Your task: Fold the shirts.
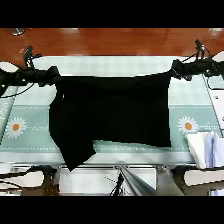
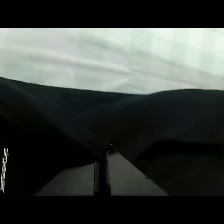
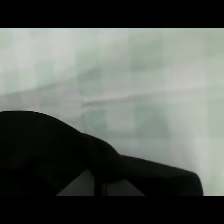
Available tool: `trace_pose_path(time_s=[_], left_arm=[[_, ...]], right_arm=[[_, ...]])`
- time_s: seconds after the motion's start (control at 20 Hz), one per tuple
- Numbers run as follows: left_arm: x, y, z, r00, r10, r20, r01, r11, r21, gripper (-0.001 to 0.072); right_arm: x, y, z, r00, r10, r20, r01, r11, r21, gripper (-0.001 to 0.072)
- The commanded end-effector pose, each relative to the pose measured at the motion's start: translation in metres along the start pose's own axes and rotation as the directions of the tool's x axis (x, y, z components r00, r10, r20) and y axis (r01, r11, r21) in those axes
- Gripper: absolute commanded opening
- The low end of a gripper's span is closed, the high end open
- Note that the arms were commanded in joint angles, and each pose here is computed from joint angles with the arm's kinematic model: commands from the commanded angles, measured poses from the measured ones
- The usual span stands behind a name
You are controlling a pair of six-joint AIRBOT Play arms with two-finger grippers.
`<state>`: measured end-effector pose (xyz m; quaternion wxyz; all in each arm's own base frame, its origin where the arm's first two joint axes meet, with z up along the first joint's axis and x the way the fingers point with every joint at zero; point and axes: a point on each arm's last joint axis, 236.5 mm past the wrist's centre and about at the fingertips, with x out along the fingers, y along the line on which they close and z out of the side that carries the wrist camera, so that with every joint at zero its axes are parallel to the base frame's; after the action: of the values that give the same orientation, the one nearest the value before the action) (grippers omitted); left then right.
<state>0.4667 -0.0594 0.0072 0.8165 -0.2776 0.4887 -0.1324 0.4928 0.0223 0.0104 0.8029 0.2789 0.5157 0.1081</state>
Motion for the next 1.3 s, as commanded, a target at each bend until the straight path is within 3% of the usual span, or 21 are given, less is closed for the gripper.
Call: trace_pose_path(time_s=[0.0, 0.15, 0.35, 0.75, 1.05, 1.1, 1.15, 1.2, 1.25], left_arm=[[-0.014, -0.006, -0.039, 0.981, -0.057, -0.188, 0.074, 0.994, 0.083, 0.0026], [-0.007, 0.023, -0.082, 0.951, 0.011, -0.309, 0.026, 0.993, 0.116, 0.0025], [-0.008, 0.062, -0.103, 0.92, 0.138, -0.367, -0.091, 0.986, 0.143, 0.0025], [-0.011, 0.078, -0.093, 0.929, 0.166, -0.329, -0.134, 0.984, 0.118, 0.0025], [0.004, 0.068, -0.105, 0.916, 0.153, -0.37, -0.116, 0.986, 0.122, 0.0042], [0.005, 0.067, -0.106, 0.915, 0.153, -0.374, -0.127, 0.988, 0.093, 0.0227], [0.003, 0.065, -0.11, 0.908, 0.146, -0.393, -0.124, 0.989, 0.08, 0.0617], [-0.002, 0.064, -0.114, 0.896, 0.144, -0.419, -0.121, 0.989, 0.082, 0.0702], [-0.009, 0.066, -0.116, 0.885, 0.156, -0.439, -0.136, 0.988, 0.077, 0.0702]], right_arm=[[-0.01, -0.015, -0.048, 0.979, -0.03, -0.2, 0.017, 0.998, -0.066, 0.0025], [-0.008, -0.053, -0.101, 0.914, -0.158, -0.373, 0.125, 0.986, -0.11, 0.0025], [0.004, -0.065, -0.125, 0.897, -0.153, -0.415, 0.134, 0.988, -0.073, 0.0025], [0.004, -0.082, -0.128, 0.885, -0.211, -0.416, 0.203, 0.977, -0.066, 0.0025], [0.007, -0.078, -0.137, 0.875, -0.182, -0.448, 0.182, 0.982, -0.045, 0.003], [0.008, -0.073, -0.138, 0.878, -0.159, -0.451, 0.164, 0.986, -0.03, 0.0192], [0.008, -0.063, -0.14, 0.88, -0.119, -0.46, 0.125, 0.992, -0.018, 0.0589], [0.007, -0.054, -0.144, 0.877, -0.08, -0.474, 0.075, 0.997, -0.03, 0.0624], [0.005, -0.05, -0.146, 0.873, -0.067, -0.483, 0.062, 0.998, -0.027, 0.0623]])
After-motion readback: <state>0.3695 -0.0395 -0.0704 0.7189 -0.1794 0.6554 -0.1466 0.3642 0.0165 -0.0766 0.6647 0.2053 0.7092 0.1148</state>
